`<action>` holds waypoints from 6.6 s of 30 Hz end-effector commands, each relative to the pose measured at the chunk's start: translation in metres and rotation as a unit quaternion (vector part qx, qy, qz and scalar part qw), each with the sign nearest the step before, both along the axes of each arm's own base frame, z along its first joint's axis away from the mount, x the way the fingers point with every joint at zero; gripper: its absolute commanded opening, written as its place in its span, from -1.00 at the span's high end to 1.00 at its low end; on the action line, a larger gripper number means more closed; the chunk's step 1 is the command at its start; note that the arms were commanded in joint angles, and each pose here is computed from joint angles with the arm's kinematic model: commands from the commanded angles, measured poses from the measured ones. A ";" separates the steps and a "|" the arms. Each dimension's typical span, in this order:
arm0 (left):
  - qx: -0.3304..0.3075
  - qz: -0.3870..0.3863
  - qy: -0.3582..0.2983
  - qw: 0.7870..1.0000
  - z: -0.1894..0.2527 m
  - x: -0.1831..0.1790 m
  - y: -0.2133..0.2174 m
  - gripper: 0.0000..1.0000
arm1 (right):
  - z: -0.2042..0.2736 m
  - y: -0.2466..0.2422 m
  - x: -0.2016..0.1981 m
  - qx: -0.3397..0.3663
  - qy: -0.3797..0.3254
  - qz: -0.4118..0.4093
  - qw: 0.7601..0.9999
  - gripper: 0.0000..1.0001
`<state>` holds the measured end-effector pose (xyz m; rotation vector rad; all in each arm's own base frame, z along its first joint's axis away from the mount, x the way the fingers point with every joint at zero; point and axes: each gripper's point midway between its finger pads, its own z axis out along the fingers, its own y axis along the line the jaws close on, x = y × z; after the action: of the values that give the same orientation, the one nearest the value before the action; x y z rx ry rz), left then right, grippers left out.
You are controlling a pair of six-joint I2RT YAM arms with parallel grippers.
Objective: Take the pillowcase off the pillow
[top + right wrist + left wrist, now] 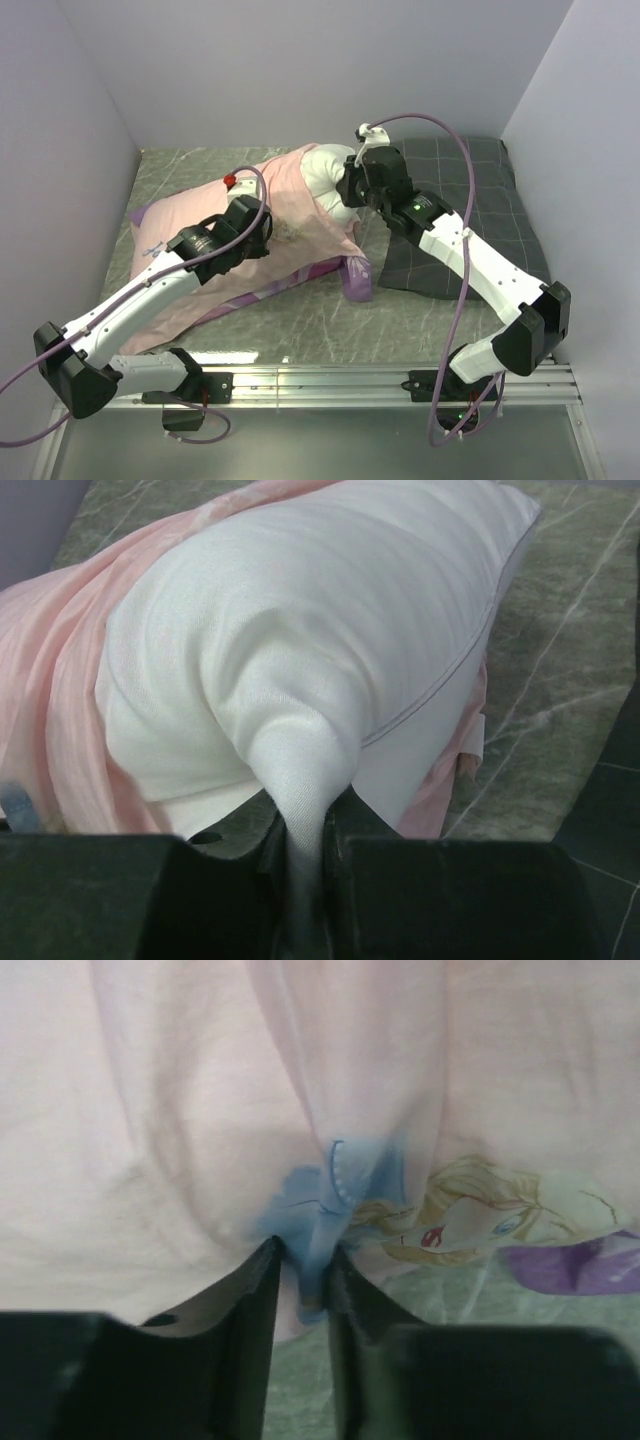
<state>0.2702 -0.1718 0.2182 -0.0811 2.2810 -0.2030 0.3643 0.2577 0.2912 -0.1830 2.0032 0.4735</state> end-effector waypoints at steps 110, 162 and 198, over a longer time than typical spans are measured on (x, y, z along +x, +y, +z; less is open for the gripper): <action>-0.059 0.131 -0.099 0.985 0.061 0.233 0.128 0.23 | -0.029 -0.128 0.007 0.079 -0.035 -0.163 0.983 1.00; -0.093 0.099 -0.056 0.989 -0.060 -0.013 0.037 0.99 | -0.127 0.020 -0.084 -0.239 -0.018 0.040 0.970 0.03; -0.156 0.050 -0.303 0.939 0.223 0.000 0.128 0.56 | 0.069 0.023 -0.072 0.143 -0.016 0.184 0.972 1.00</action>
<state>0.2380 -0.0302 0.4328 -0.3480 1.5898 -0.4186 0.2578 0.2720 0.3623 -0.4517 1.8631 0.8359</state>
